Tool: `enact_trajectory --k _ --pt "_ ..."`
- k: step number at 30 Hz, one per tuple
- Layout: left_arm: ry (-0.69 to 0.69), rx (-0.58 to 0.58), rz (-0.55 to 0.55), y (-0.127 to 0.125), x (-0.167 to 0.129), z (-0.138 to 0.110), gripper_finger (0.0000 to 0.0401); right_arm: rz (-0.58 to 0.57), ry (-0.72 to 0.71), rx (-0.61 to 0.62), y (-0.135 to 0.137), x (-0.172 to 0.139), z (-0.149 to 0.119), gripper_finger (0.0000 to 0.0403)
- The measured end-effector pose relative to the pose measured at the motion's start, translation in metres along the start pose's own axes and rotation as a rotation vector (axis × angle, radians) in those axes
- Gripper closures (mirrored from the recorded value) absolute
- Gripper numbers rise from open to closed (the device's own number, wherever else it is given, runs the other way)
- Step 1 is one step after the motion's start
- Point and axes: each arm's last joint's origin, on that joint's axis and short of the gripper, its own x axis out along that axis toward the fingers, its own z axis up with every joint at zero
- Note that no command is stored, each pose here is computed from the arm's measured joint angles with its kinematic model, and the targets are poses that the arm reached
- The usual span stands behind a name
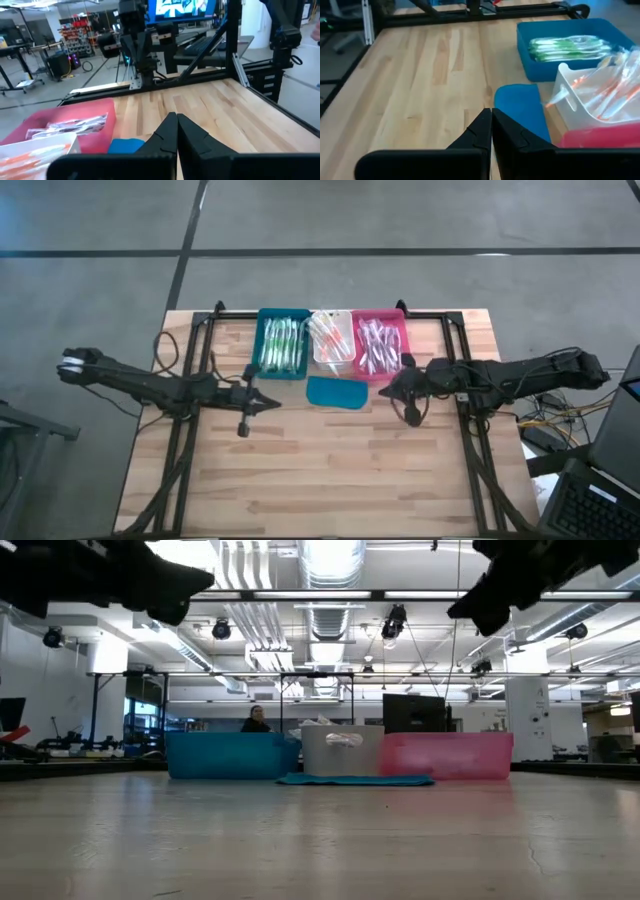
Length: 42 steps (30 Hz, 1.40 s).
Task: Pick & Place Toothbrushes
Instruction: Return to Home Position
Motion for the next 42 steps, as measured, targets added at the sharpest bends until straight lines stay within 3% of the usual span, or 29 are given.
enact_trajectory --k 6,17,27,33,42 --pt "-0.010 0.003 0.004 0.000 -0.017 -0.015 0.0400 -0.020 -0.050 0.009 -0.020 -0.009 -0.026 0.0395" --pt "-0.108 -0.005 0.028 0.000 -0.044 -0.030 0.0400 -0.007 -0.263 -0.009 -0.022 -0.047 -0.068 0.0395" --pt "-0.089 -0.018 0.022 -0.002 -0.051 -0.049 0.0399 0.087 -0.392 -0.002 -0.021 -0.055 -0.103 0.0395" --pt "-0.064 -0.043 0.015 -0.002 -0.053 -0.052 0.0397 0.083 -0.286 0.031 -0.023 -0.050 -0.117 0.0394" --pt "-0.045 -0.062 0.021 -0.002 -0.052 -0.054 0.0388 0.081 -0.238 0.109 -0.023 -0.045 -0.119 0.0394"
